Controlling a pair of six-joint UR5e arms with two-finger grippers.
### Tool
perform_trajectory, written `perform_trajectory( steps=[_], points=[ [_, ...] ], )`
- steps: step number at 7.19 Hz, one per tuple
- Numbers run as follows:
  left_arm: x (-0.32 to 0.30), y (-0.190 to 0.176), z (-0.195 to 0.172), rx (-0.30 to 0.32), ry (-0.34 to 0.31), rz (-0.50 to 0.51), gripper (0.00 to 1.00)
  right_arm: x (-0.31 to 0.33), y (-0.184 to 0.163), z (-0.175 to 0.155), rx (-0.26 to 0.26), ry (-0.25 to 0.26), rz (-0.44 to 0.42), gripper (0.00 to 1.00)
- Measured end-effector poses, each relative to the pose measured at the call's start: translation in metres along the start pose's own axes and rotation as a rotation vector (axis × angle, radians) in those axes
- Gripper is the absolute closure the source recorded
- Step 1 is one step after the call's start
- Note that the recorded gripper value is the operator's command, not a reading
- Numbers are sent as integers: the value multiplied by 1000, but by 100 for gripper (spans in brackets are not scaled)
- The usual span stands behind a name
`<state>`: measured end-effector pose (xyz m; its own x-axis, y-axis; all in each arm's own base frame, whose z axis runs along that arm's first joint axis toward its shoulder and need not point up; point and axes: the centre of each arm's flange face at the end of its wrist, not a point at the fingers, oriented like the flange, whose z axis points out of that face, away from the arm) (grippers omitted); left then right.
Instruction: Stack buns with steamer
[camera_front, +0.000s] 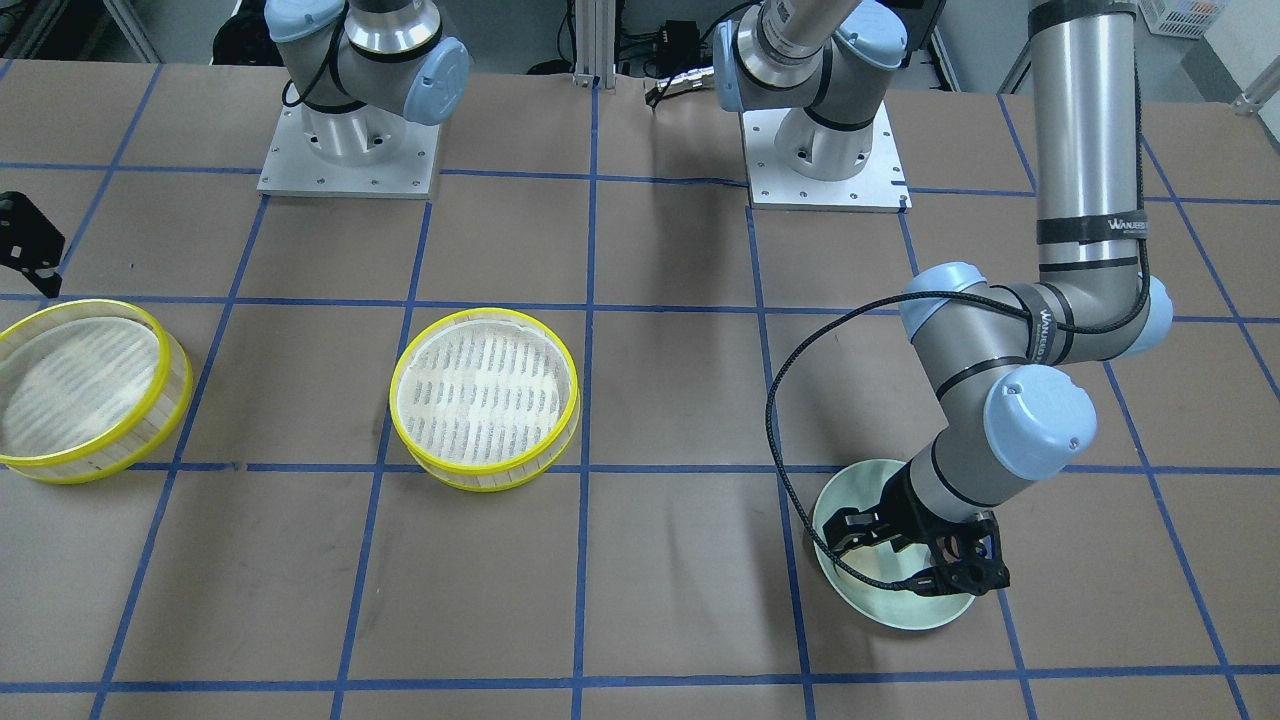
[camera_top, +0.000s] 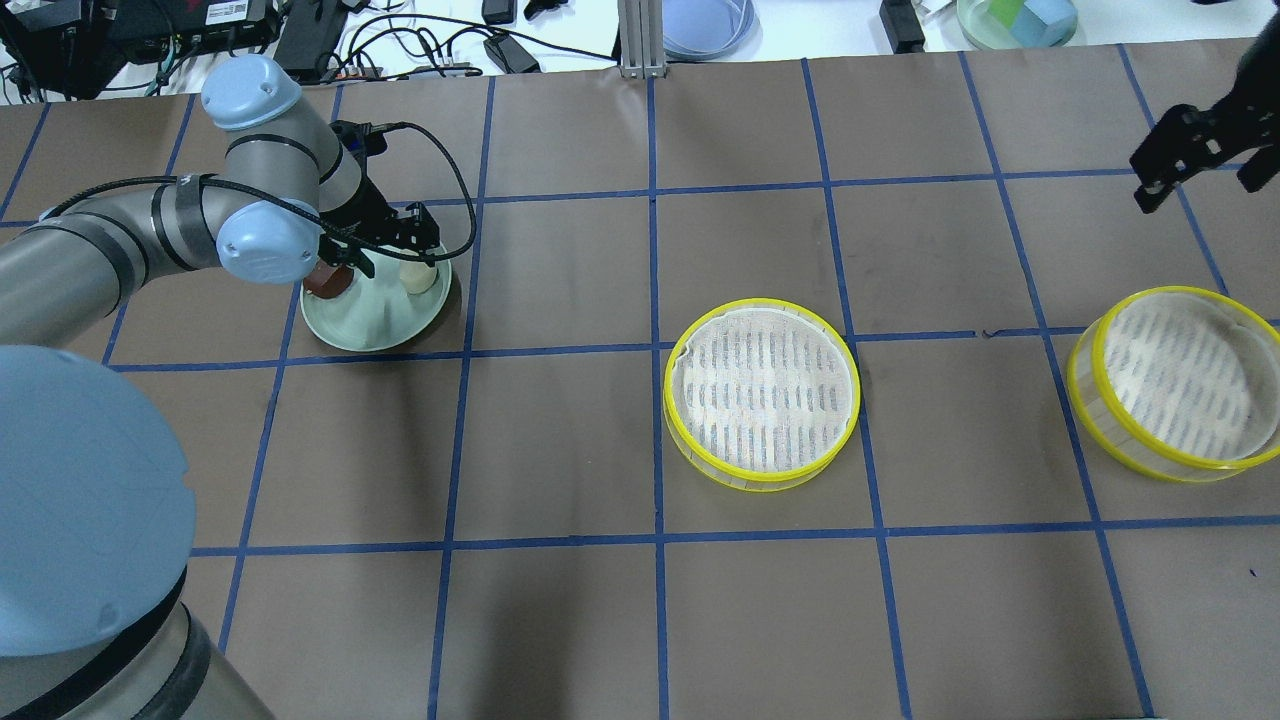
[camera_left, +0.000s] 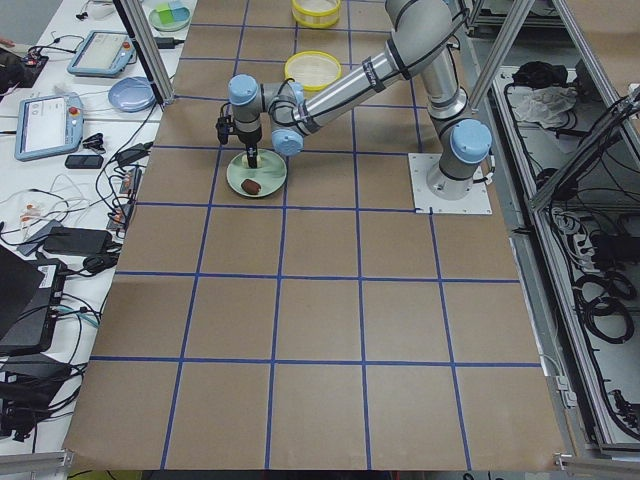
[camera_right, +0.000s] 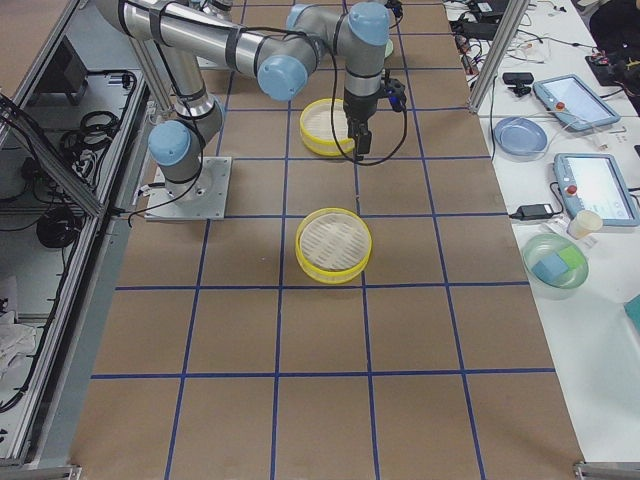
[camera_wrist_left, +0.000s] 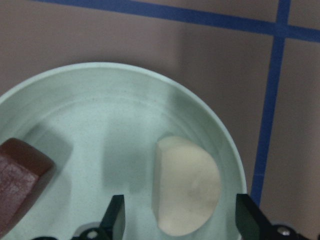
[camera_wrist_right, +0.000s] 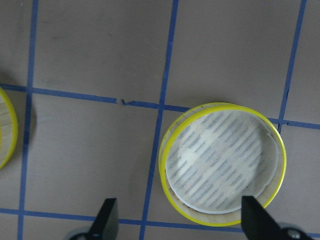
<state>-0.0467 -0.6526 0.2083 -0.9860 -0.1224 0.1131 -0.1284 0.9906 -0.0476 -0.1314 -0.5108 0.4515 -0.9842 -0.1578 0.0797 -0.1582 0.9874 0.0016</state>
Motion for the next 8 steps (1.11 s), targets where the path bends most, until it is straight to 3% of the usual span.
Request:
perform_trajectory(
  steps=[3,6,8],
  points=[
    [1,0,1,-1,6,8,100,113,21,91,-18,-37,-23,12],
    [30,1,-56,94,1,47,100,167,51,192,-19,-82,48,13],
    [88,27,-98,122,13,35,100,179,58,226,-29,-83,69,30]
  ],
)
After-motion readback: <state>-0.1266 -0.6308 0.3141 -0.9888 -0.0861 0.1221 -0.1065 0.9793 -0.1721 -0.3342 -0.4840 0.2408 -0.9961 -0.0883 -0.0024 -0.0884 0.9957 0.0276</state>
